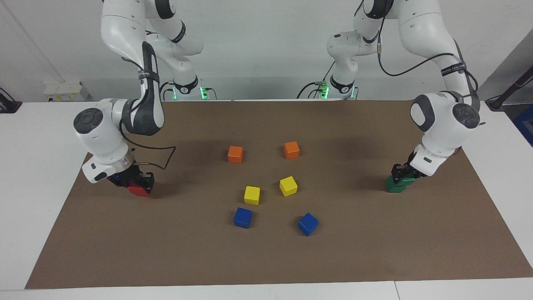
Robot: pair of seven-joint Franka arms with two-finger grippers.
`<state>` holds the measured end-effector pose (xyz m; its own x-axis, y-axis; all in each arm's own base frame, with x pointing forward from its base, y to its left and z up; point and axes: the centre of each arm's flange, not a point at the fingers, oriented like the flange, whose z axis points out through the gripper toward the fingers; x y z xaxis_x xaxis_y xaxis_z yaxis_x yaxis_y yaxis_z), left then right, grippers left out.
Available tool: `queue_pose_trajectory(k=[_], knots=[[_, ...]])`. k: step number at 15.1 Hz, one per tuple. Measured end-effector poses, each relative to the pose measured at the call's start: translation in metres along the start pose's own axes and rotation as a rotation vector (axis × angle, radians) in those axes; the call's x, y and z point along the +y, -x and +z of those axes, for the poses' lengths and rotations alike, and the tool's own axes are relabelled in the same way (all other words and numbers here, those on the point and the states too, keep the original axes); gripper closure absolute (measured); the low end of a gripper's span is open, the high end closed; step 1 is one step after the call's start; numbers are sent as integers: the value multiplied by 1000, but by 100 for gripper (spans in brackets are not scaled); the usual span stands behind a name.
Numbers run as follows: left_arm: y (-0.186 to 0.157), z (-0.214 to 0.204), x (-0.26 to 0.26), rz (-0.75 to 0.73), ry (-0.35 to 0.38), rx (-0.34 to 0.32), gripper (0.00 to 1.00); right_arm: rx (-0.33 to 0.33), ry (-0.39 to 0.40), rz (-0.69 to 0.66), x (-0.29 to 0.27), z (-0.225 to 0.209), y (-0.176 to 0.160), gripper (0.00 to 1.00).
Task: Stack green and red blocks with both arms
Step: 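Stack the green block on green with the left gripper while the right gripper stacks red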
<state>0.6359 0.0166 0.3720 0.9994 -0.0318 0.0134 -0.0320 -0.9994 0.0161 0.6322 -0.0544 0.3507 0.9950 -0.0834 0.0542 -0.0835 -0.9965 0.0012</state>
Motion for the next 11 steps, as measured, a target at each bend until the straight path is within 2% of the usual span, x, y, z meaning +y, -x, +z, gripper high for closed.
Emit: queue_pose_trajectory(k=[11], knots=[[-1,10,-4,25,-1,7,45,16,4,20,22,15,5,45]])
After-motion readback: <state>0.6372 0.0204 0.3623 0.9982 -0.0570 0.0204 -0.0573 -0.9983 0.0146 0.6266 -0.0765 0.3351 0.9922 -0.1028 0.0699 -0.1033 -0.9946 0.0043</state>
